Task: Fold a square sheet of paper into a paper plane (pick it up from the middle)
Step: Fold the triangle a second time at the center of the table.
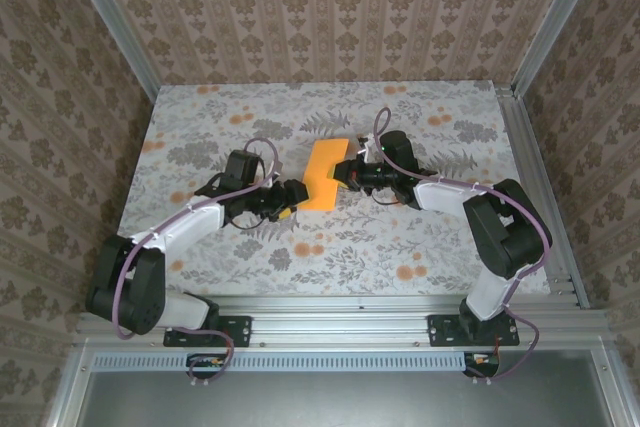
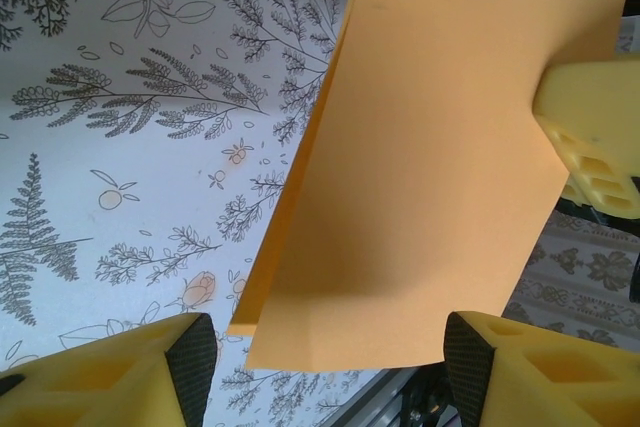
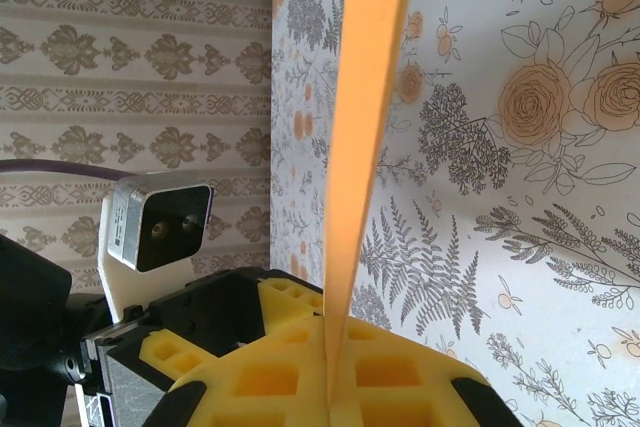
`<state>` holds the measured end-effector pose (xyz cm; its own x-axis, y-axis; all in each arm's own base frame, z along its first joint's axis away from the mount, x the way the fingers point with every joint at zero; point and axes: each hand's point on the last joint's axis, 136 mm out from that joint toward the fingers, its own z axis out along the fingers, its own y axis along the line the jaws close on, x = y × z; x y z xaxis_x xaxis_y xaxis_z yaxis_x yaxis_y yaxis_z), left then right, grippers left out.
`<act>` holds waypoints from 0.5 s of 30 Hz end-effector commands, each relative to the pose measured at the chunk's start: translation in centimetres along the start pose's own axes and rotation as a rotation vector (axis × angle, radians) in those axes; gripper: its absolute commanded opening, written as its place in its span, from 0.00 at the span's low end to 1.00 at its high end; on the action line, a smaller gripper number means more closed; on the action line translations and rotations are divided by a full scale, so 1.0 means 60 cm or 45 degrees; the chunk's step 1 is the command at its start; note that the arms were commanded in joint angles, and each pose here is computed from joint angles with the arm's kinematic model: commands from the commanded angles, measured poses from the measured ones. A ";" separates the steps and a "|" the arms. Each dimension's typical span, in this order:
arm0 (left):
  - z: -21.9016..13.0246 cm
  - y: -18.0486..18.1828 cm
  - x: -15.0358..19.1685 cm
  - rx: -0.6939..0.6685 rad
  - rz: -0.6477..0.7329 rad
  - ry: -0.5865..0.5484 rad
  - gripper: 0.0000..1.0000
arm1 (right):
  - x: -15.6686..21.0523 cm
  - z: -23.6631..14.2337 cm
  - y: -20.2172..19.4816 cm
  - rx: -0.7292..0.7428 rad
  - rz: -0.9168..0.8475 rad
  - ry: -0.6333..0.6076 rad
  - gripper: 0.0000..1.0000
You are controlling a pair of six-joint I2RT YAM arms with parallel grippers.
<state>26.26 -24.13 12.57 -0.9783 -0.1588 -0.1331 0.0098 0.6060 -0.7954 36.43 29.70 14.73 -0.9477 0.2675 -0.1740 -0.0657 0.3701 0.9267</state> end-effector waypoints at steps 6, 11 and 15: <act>-0.007 -0.037 -0.015 0.096 0.024 -0.019 0.64 | -0.004 -0.011 0.022 -0.056 -0.036 -0.012 0.08; -0.009 -0.047 -0.017 0.126 0.029 -0.022 0.62 | -0.001 -0.010 0.018 -0.051 -0.037 -0.009 0.08; -0.010 -0.053 -0.019 0.148 0.027 -0.026 0.60 | 0.000 -0.010 0.015 -0.050 -0.034 -0.010 0.08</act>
<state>26.72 -24.89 13.87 -0.9765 -0.1608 -0.1438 0.0303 0.5577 -0.8295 36.39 29.68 14.70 -0.9460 0.2683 -0.1820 -0.0747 0.3660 0.9276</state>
